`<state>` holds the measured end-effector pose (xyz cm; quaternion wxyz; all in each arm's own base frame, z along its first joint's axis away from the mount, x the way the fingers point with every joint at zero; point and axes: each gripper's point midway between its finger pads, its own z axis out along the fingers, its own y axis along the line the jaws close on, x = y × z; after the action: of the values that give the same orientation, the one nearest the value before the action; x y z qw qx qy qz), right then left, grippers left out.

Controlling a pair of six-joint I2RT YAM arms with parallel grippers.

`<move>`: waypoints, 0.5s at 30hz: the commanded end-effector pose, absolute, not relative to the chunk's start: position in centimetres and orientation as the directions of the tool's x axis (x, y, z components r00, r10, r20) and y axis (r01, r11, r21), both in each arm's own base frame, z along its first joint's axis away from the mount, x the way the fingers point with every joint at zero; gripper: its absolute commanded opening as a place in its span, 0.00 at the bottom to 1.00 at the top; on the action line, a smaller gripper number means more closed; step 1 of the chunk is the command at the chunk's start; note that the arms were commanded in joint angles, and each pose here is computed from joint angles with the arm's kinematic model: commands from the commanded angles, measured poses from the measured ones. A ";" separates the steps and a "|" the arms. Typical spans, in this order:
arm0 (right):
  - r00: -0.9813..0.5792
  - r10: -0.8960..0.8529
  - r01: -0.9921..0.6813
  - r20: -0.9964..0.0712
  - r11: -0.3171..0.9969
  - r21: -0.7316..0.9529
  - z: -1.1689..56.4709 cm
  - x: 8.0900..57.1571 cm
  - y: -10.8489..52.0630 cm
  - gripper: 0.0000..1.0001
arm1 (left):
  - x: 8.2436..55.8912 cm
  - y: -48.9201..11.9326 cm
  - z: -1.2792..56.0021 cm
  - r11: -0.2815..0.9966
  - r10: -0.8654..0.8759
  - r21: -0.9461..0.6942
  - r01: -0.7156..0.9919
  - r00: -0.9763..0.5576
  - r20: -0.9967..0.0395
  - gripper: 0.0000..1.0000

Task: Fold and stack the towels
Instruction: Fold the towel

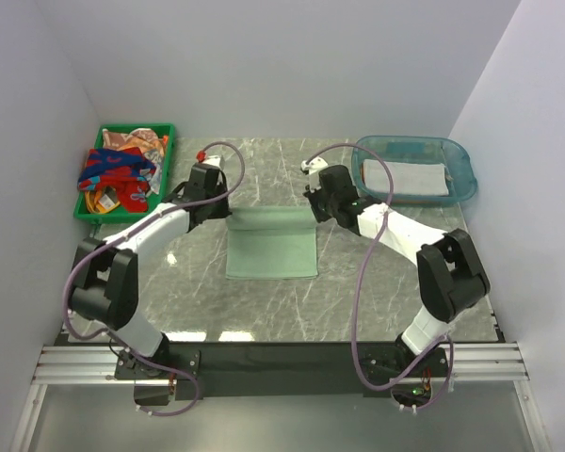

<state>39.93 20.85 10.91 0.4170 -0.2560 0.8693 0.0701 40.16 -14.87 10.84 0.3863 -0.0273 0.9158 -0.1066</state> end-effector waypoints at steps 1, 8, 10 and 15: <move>-0.514 -0.373 -0.425 -0.773 0.893 -0.148 12.6 39.5 18.5 0.00 | 39.5 -12.7 12.8 0.977 -0.181 -0.209 -0.038 -0.661 -0.728 0.01; -0.583 -0.364 -0.405 -0.726 0.905 -0.129 11.1 37.3 18.2 0.00 | 36.7 -12.9 11.7 0.959 -0.243 -0.272 -0.075 -0.707 -0.664 0.01; -0.600 -0.362 -0.405 -0.714 0.906 -0.118 10.4 36.5 18.2 0.00 | 35.7 -13.1 11.0 0.953 -0.254 -0.292 -0.076 -0.726 -0.639 0.01; -0.623 -0.345 -0.416 -0.703 0.906 -0.076 9.5 34.7 18.3 0.00 | 33.8 -12.8 9.7 0.940 -0.297 -0.319 -0.117 -0.741 -0.603 0.01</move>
<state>35.54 20.73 9.26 0.3844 -0.2353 0.8888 0.0828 34.76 -14.83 9.67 0.3410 -0.0781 0.9241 -0.1539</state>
